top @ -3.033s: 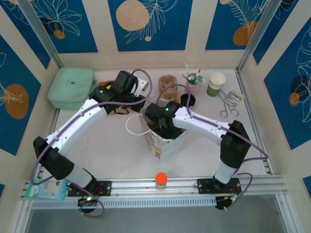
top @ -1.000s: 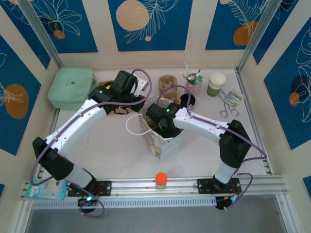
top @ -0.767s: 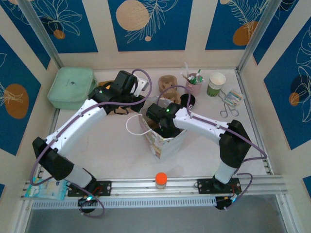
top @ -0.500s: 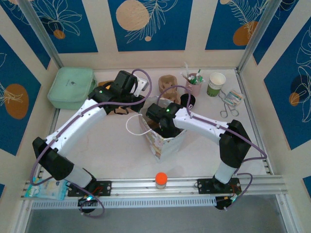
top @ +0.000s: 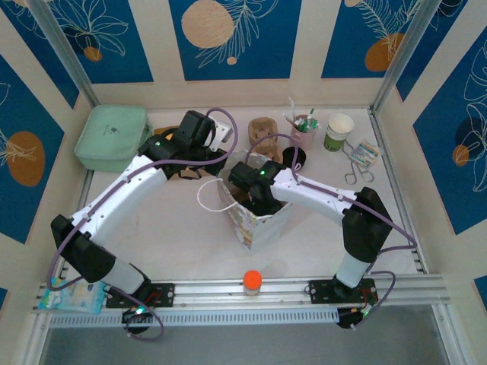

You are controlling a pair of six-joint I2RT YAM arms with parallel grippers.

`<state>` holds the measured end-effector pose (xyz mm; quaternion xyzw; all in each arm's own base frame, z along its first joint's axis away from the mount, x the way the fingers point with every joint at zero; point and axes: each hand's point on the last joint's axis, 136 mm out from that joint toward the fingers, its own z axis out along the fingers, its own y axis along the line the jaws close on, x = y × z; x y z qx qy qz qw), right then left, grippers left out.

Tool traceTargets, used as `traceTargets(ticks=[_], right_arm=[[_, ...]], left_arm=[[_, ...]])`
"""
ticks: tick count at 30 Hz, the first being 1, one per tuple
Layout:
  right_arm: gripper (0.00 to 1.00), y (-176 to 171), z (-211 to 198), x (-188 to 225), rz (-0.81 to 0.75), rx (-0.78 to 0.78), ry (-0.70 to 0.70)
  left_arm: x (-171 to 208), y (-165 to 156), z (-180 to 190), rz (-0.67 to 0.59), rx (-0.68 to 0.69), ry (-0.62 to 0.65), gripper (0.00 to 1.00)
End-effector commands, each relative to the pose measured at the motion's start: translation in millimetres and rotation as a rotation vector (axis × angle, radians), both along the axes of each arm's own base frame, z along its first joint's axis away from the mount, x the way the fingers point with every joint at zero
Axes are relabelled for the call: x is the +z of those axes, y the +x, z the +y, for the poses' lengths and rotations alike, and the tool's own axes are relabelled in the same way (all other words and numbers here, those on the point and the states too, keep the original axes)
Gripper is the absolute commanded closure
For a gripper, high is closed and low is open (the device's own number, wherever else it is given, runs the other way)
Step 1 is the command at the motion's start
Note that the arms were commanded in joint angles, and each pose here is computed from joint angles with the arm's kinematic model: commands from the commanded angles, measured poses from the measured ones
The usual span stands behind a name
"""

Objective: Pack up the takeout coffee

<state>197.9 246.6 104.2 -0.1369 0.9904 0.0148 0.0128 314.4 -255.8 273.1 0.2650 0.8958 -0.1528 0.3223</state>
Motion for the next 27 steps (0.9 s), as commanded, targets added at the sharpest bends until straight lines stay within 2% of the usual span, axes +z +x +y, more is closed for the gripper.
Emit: traceTargets(ticks=[1, 27], right_arm=[[0.88, -19.6, -8.8, -16.5, 0.12, -0.012, -0.053], [0.88, -20.9, -8.1, -20.3, 0.134, -0.012, -0.066]], left_arm=[[21.3, -2.0, 7.2, -0.059, 0.013, -0.008, 0.92], [22.5, -1.7, 7.5, -0.063, 0.015, -0.009, 0.92]])
